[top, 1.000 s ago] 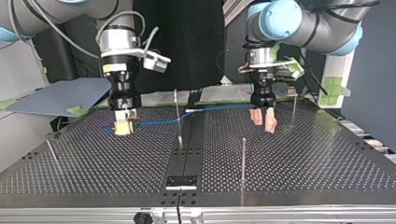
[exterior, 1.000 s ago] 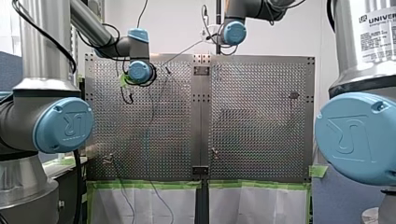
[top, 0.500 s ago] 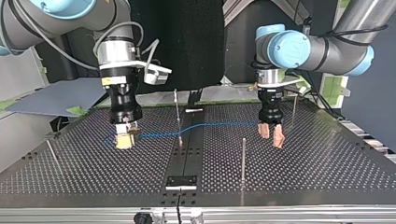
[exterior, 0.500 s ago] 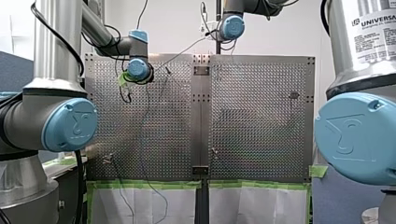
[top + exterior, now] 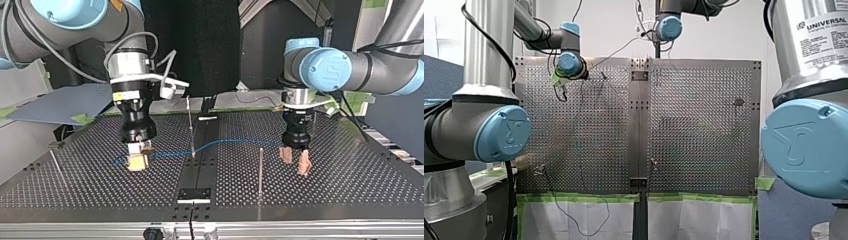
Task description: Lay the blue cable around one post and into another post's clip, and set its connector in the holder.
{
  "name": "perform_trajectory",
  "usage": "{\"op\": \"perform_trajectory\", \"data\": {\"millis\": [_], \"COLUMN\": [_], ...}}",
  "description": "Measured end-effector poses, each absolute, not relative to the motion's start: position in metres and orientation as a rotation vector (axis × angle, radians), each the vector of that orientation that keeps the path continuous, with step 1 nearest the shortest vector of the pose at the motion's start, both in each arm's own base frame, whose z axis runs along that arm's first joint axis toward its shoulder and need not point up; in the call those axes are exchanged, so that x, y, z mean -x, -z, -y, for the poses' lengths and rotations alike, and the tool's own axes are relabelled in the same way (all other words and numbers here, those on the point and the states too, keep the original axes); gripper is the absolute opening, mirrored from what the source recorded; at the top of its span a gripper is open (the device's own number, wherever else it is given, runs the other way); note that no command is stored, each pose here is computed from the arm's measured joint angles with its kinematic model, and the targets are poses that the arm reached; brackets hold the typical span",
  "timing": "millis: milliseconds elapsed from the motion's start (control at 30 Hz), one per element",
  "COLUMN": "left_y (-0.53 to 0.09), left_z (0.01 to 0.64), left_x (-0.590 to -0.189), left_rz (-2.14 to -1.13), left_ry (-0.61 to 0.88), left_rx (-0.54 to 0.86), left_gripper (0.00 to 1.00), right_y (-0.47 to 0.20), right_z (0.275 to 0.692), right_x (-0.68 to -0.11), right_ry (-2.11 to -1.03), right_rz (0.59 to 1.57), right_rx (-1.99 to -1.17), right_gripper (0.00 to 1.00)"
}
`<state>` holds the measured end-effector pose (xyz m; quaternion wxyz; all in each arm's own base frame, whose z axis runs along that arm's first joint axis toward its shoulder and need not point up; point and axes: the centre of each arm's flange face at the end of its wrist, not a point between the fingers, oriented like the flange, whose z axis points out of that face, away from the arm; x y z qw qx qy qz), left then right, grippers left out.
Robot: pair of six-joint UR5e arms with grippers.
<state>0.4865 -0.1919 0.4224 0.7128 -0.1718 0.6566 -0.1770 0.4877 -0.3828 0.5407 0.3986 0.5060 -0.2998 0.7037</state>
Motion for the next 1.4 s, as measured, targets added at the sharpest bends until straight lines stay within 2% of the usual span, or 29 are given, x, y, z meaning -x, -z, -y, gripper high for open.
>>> {"op": "perform_trajectory", "data": {"millis": [167, 600, 867, 1067, 1400], "left_y": [-0.428, -0.417, -0.438, -0.452, -0.470], "left_z": [0.189, 0.191, 0.189, 0.199, 0.201], "left_x": [-0.497, -0.532, -0.551, -0.564, -0.575], "left_rz": [-1.476, -1.577, -1.527, -1.504, -1.510], "left_ry": [0.396, 0.403, 0.465, 0.487, 0.409], "left_rx": [0.390, 0.396, 0.418, 0.387, 0.368], "left_gripper": [1.00, 1.00, 1.00, 1.00, 1.00], "right_y": [-0.532, -0.544, -0.542, -0.521, -0.487], "right_z": [0.392, 0.409, 0.420, 0.441, 0.472], "right_x": [-0.497, -0.508, -0.509, -0.507, -0.491], "right_ry": [-1.777, -1.811, -1.802, -1.755, -1.647], "right_rz": [0.756, 0.737, 0.748, 0.788, 0.867], "right_rx": [-1.294, -1.256, -1.249, -1.261, -1.302], "right_gripper": [0.00, 0.00, 0.00, 0.00, 0.00]}}
